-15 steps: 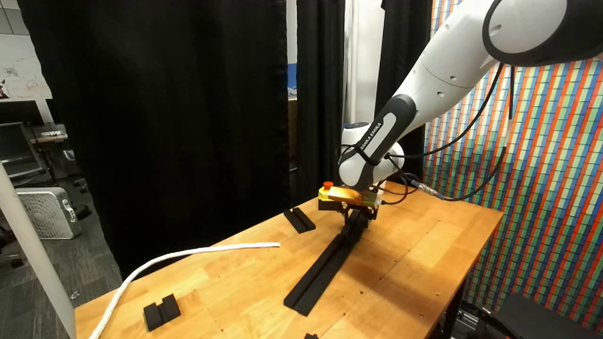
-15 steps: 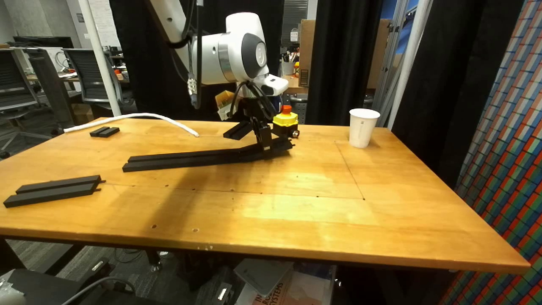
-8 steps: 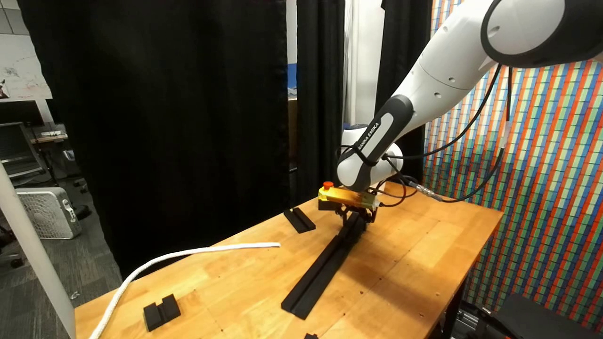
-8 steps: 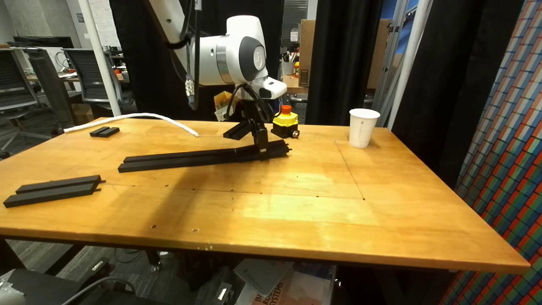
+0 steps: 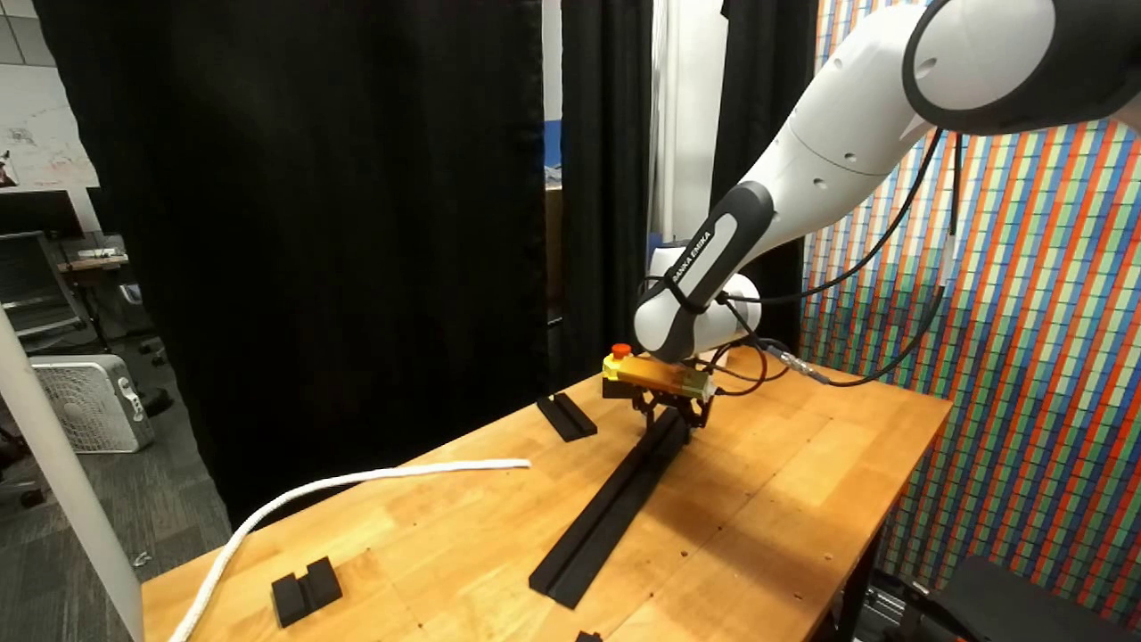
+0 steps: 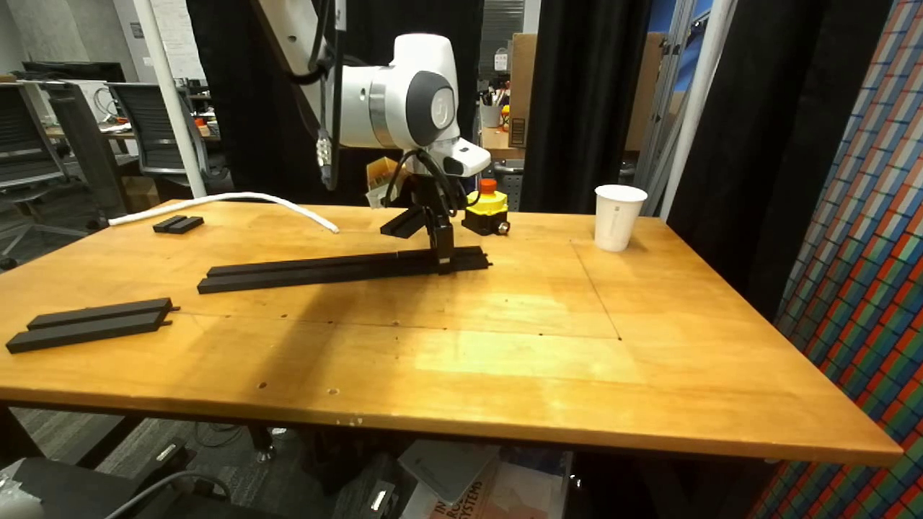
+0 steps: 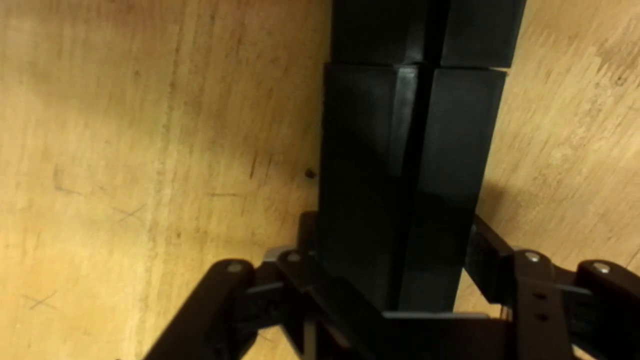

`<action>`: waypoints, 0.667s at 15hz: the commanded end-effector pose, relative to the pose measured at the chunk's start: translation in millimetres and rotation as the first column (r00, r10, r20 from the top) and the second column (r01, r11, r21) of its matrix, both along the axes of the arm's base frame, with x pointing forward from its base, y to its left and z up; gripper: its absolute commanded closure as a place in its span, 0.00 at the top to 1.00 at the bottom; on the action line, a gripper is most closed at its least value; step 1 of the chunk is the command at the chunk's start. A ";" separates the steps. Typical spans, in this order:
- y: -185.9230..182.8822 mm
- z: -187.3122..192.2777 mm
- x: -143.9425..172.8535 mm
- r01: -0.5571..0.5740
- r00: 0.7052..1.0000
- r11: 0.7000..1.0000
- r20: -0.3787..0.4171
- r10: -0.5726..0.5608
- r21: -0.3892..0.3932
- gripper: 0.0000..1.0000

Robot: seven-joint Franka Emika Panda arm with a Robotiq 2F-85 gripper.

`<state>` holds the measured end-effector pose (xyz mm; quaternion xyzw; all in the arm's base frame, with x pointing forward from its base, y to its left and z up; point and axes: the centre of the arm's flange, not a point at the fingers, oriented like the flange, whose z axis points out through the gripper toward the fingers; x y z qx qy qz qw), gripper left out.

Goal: Arrange the black objects on the table

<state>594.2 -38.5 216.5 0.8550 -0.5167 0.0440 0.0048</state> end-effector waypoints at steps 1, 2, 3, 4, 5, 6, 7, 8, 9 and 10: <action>-2.3 -6.1 9.5 -0.009 1.000 1.000 0.011 0.008 0.025 0.46; -2.2 -6.5 10.8 -0.010 1.000 1.000 0.011 0.010 0.027 0.46; -2.1 -6.7 11.1 -0.013 1.000 1.000 0.009 0.013 0.027 0.46; -1.9 -7.0 11.0 -0.016 1.000 0.999 0.008 0.016 0.028 0.46; -1.7 -7.2 10.4 -0.020 1.000 0.999 0.006 0.020 0.027 0.46; -1.3 -8.0 9.7 -0.026 1.000 0.999 0.000 0.026 0.028 0.46; -0.8 -8.4 9.1 -0.035 0.999 0.999 -0.006 0.035 0.027 0.46; -0.5 -8.2 8.7 -0.044 0.999 0.999 -0.012 0.045 0.026 0.46; 0.3 -8.9 8.1 -0.051 0.999 0.998 -0.015 0.051 0.026 0.46; 1.0 -9.5 7.3 -0.052 0.998 0.998 -0.016 0.053 0.025 0.46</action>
